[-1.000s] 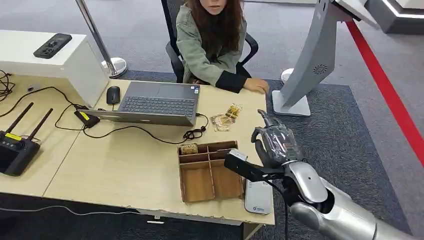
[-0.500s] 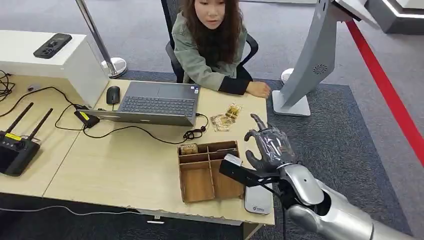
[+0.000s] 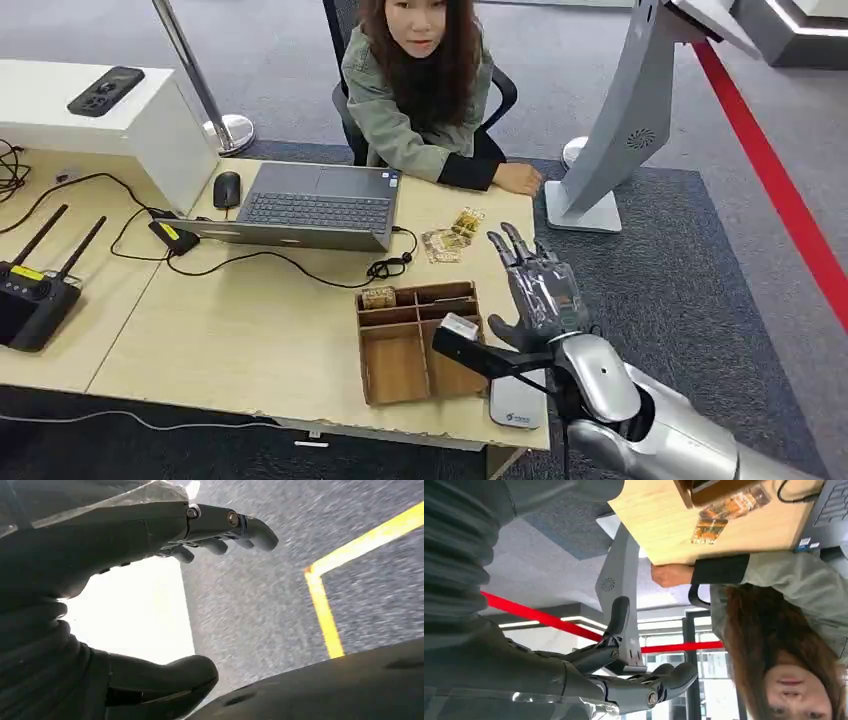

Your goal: Pass the card to the sensor for recognition and then transmit it.

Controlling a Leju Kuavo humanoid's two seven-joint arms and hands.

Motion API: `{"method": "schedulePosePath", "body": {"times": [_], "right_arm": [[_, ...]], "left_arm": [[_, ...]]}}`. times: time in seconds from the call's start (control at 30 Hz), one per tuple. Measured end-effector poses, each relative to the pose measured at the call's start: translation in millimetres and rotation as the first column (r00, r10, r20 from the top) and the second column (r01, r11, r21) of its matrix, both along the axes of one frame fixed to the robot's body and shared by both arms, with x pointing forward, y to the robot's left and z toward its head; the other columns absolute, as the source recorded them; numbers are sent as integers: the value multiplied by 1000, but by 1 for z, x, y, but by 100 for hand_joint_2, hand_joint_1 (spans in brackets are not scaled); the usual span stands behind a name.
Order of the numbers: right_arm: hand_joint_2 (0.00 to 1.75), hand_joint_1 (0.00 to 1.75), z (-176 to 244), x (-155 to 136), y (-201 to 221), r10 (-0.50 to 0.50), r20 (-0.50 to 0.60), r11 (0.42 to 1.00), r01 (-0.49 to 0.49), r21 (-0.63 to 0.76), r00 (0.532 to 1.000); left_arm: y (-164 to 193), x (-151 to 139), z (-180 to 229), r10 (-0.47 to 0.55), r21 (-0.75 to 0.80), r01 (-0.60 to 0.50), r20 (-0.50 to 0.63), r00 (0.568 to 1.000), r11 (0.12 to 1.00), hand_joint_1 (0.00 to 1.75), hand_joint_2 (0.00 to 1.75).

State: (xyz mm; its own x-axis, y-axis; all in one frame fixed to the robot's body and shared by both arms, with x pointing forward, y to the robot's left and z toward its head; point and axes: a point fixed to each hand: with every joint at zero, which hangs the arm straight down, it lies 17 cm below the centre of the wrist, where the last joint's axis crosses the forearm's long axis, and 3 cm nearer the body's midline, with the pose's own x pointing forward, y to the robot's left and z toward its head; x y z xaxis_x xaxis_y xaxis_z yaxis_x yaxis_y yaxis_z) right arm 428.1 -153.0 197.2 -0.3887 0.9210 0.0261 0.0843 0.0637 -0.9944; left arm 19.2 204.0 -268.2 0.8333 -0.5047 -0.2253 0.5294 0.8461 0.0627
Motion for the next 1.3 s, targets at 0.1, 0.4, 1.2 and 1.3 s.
{"method": "schedulePosePath", "body": {"times": [0.1,0.4,1.2,1.3], "right_arm": [[175,0,-11,-7,-1,0,-19,1000,0,-14,1000],[175,0,-46,-27,-2,19,-68,998,-23,-56,998],[175,26,-29,16,90,135,57,990,-137,32,989],[175,24,-21,20,100,141,74,989,-144,31,987]], "left_arm": [[5,0,2,21,34,-20,-24,1000,999,0,175],[45,-16,-1,53,86,-46,-76,996,995,0,175],[46,-5,-4,78,74,-77,-16,997,994,0,175],[45,-5,-4,87,69,-86,-10,996,994,0,175]]}}
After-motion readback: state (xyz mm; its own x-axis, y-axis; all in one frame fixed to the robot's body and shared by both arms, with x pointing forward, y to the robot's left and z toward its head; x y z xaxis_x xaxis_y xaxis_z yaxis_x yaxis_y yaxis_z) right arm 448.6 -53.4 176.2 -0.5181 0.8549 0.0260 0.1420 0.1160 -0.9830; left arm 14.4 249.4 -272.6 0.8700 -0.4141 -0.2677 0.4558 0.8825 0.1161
